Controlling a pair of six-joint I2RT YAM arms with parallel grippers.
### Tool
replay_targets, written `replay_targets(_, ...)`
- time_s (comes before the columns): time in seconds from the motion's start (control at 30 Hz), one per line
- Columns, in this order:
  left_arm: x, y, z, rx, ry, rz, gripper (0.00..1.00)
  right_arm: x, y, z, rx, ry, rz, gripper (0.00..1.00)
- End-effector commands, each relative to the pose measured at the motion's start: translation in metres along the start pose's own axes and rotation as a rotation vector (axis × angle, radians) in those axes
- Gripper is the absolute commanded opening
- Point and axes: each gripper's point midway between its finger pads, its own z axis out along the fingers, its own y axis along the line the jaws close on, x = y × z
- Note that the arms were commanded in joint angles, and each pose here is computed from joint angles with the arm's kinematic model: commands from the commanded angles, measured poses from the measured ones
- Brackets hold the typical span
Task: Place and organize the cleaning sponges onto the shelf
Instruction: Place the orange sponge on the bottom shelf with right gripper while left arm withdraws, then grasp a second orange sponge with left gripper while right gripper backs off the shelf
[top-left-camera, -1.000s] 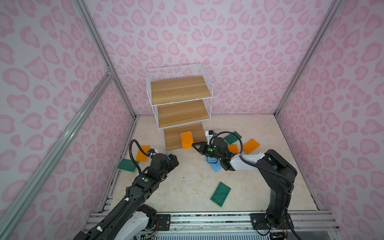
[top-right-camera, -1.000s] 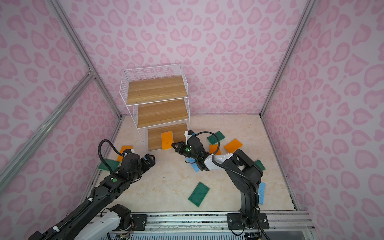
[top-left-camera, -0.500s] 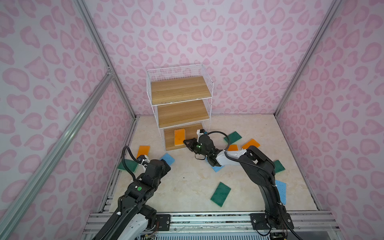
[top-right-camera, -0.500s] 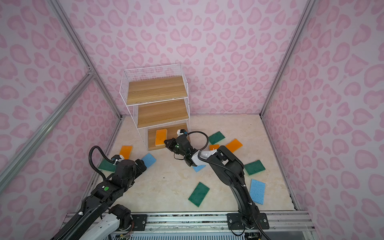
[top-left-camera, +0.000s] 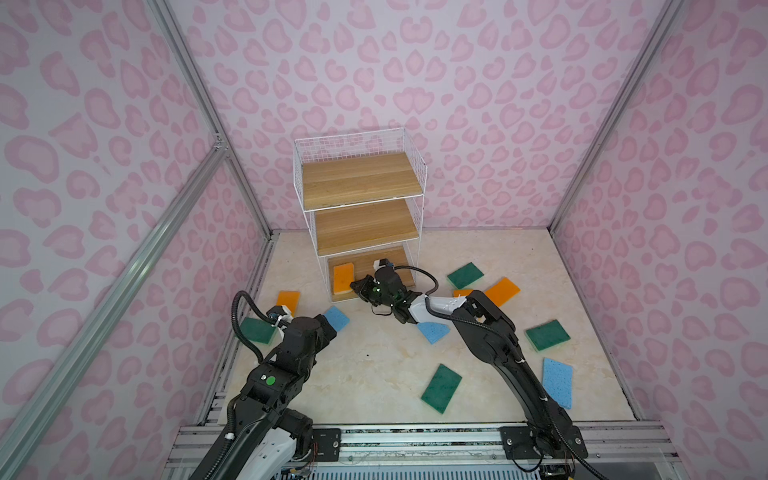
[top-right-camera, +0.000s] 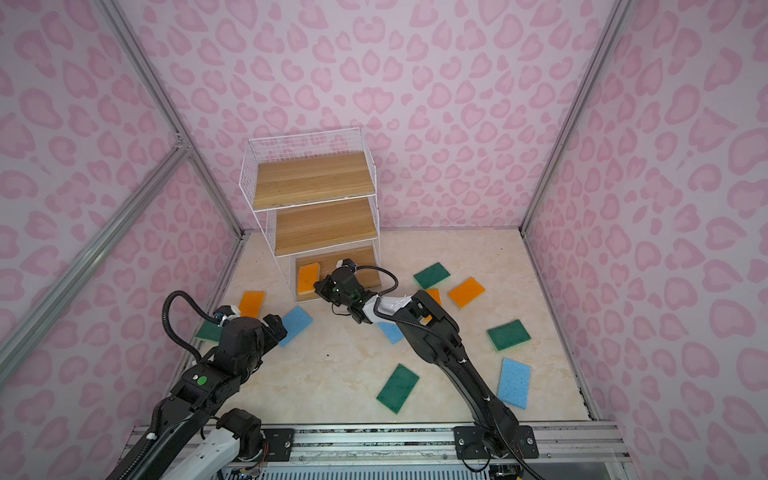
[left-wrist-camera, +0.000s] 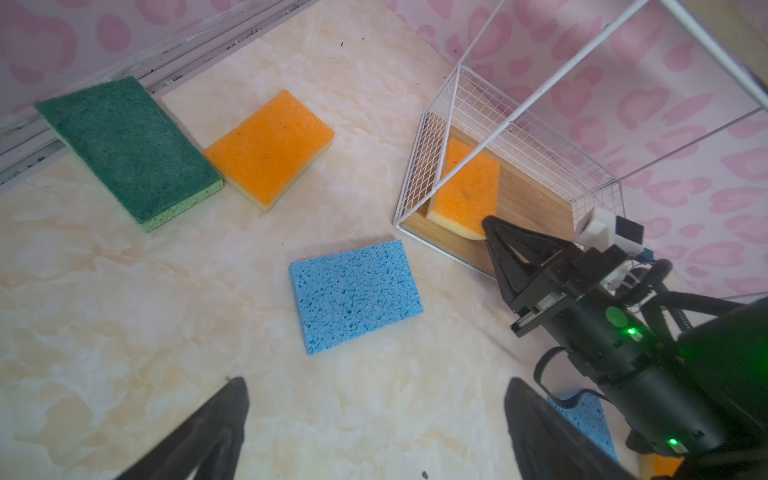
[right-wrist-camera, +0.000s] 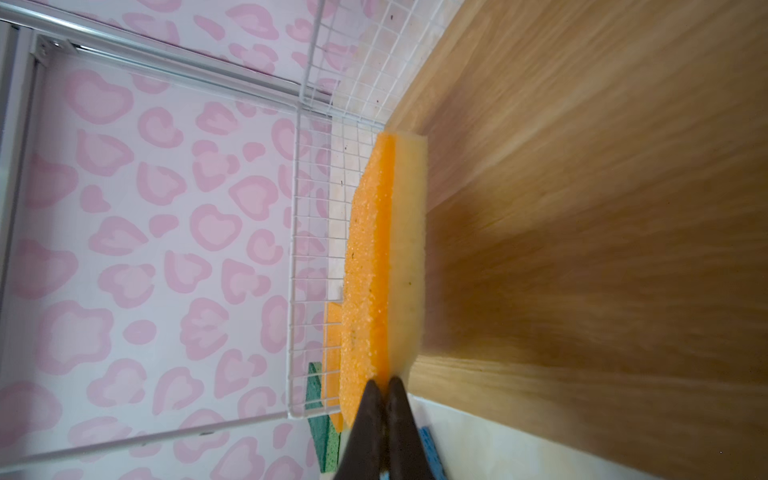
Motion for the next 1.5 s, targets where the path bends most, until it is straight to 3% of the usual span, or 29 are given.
replay_targets(0.0,-0.007,0.0,-0.004,-0.007,-0.017,0.027,0.97,0.007,-0.013,0.009,0.027,0.042,-0.009,0.06)
replay_targets(0.4,-0.007,0.001,-0.003,-0.012,-0.014,0.035,0.97,0.017,-0.016,0.031,0.029,0.118,-0.021,0.06)
replay_targets(0.5,-0.007,0.001,-0.003,-0.011,-0.014,0.036,0.97,0.017,-0.019,0.03,0.039,0.116,-0.023,0.22)
replay_targets(0.63,-0.008,0.001,-0.005,-0.011,-0.017,0.037,0.97,0.015,-0.019,0.025,0.048,0.104,-0.032,0.51)
replay_targets(0.83,-0.015,0.007,-0.011,-0.034,-0.044,0.03,0.97,0.012,-0.014,0.015,0.058,0.091,-0.056,0.69)
replay_targets(1.07,-0.016,0.013,-0.02,-0.035,-0.04,0.018,0.97,0.01,-0.012,-0.004,0.064,0.075,-0.085,0.81)
replay_targets(1.47,-0.017,0.034,-0.013,-0.127,0.022,-0.007,0.96,0.015,0.007,-0.034,0.028,0.098,-0.155,0.84)
